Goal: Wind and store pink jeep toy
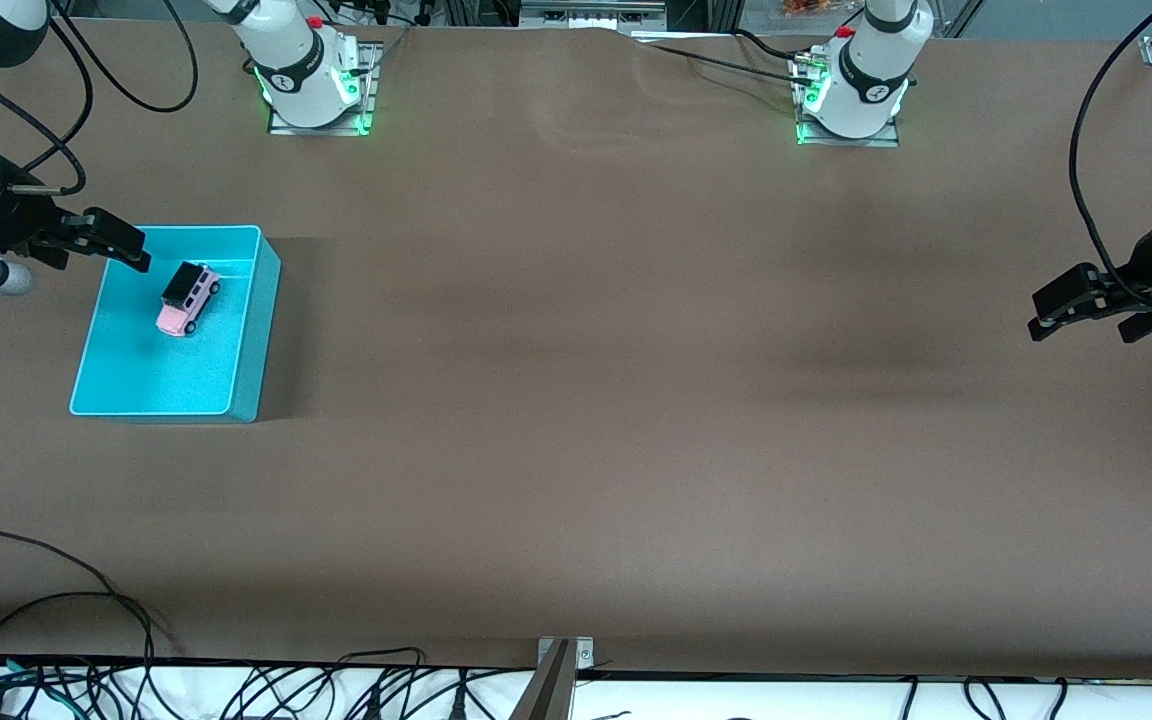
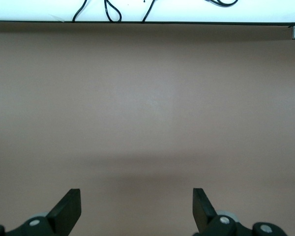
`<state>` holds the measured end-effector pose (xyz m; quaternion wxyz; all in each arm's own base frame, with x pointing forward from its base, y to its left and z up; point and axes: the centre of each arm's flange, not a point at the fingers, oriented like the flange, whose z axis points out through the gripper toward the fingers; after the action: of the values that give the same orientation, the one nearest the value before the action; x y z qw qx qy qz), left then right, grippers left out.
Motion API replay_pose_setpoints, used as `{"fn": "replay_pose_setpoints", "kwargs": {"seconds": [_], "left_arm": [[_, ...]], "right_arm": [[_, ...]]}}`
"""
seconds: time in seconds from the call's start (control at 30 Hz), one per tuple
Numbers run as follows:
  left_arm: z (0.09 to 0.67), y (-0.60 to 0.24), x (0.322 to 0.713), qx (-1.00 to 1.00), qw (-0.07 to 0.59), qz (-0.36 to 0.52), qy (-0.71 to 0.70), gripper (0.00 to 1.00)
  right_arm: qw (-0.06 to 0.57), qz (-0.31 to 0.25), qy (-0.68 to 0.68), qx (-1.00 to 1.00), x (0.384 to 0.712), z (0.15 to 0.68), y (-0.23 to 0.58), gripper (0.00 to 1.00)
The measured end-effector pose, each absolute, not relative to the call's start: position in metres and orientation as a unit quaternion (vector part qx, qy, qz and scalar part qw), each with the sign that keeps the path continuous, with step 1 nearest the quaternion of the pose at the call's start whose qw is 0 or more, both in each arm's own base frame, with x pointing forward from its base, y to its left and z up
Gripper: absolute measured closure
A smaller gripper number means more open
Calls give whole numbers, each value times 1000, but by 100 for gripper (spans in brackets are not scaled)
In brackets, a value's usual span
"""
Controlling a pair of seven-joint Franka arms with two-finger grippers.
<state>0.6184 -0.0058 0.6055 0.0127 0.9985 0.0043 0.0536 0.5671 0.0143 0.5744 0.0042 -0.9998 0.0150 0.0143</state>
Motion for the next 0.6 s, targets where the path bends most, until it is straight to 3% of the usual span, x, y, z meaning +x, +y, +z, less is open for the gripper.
{"fn": "replay_pose_setpoints", "kwargs": {"seconds": [0.6], "left_arm": [[606, -8, 618, 998, 13, 54, 2, 0]], "right_arm": [[4, 4, 10, -1000, 569, 583, 14, 0]]}}
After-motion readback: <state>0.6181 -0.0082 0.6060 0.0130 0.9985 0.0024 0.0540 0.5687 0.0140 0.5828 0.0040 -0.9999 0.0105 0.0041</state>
